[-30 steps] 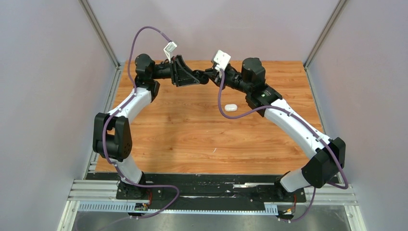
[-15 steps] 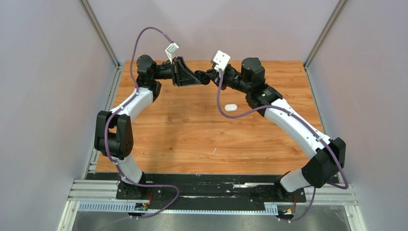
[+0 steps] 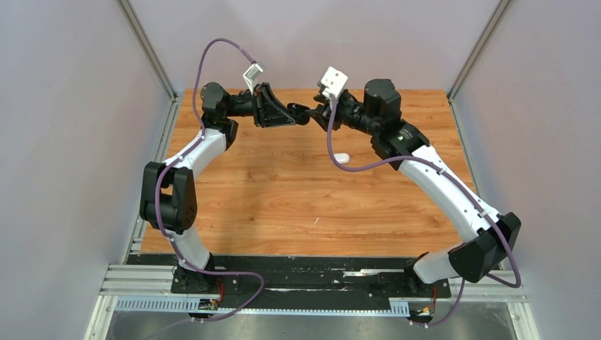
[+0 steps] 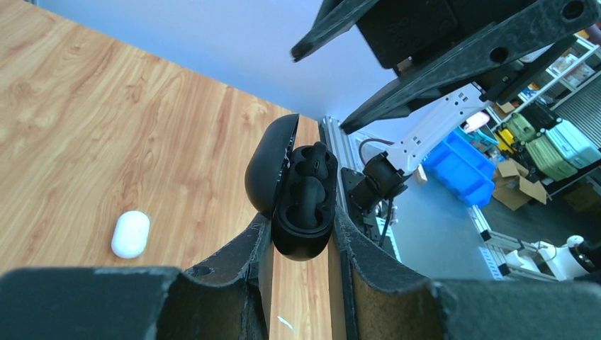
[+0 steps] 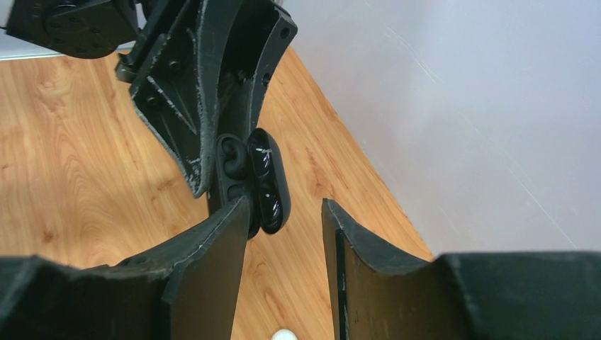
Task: Insert the wireless bluetooth earbuds into the charging case
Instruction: Pass from the right arm to the left, then close the charging case with the earbuds inside.
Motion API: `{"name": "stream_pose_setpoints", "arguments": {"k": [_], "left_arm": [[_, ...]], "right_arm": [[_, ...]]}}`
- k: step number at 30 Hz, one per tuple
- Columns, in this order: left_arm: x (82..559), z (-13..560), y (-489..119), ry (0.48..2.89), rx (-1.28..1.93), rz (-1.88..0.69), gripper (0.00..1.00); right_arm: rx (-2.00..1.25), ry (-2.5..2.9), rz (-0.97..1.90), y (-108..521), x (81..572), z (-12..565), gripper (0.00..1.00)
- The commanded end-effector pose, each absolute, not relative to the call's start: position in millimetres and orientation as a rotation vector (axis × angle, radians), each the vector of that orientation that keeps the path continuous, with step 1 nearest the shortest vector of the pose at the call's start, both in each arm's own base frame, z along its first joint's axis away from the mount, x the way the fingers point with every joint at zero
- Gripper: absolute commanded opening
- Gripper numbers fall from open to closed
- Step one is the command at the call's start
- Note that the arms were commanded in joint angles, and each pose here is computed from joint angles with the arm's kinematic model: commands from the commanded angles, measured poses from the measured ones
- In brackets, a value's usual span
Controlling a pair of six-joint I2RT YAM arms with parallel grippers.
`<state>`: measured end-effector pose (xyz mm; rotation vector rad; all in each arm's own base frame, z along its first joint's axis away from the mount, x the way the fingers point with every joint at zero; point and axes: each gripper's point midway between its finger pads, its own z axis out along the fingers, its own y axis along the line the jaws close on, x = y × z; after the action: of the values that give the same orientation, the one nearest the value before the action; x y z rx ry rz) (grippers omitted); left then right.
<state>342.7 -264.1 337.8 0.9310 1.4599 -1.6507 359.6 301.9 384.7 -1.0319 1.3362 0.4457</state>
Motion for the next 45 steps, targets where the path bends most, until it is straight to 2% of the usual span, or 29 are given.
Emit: {"name": "stream_pose_setpoints", "arguments": {"k": [1, 4, 8, 11, 12, 21, 28, 39, 45], "left_arm": [[340.5, 343.6, -263.1, 1.397, 0.991, -1.610, 0.00], [335.8, 341.1, -262.0, 1.384, 1.032, -1.601, 0.00], [330.1, 339.5, -262.7, 1.356, 1.071, -1.583, 0.00], [325.3, 339.4, -264.0, 1.340, 1.095, -1.577, 0.00], [323.6, 338.7, -265.3, 1.338, 1.099, -1.580, 0.00], [324.7, 333.9, -268.1, 1.369, 1.045, -1.593, 0.00], [353.2, 327.8, -268.7, 1.478, 0.846, -1.584, 0.00], [361.1, 330.2, -266.3, 1.507, 0.790, -1.622, 0.00], [361.6, 329.5, -263.1, 1.517, 0.788, -1.633, 0.00]], "right_arm": [[-1.011, 1.294, 0.499, 283.6, 335.7, 423.4, 0.46], [-1.038, 1.295, 0.584, 279.0, 325.2, 423.2, 0.51], [-1.152, 1.305, 0.767, 284.2, 308.3, 402.8, 0.73], [-1.188, 1.340, 0.833, 292.9, 308.2, 384.1, 0.98], [-1.186, 1.359, 0.854, 295.9, 311.1, 380.3, 1.00], [-1.254, 1.383, 0.970, 335.4, 324.2, 357.7, 1.00], [-1.331, 1.321, 0.946, 344.0, 313.1, 355.1, 0.89], [-1.400, 1.272, 0.693, 345.3, 323.6, 338.7, 0.90], [-1.355, 1.286, 0.540, 326.9, 340.0, 344.6, 0.96]]}}
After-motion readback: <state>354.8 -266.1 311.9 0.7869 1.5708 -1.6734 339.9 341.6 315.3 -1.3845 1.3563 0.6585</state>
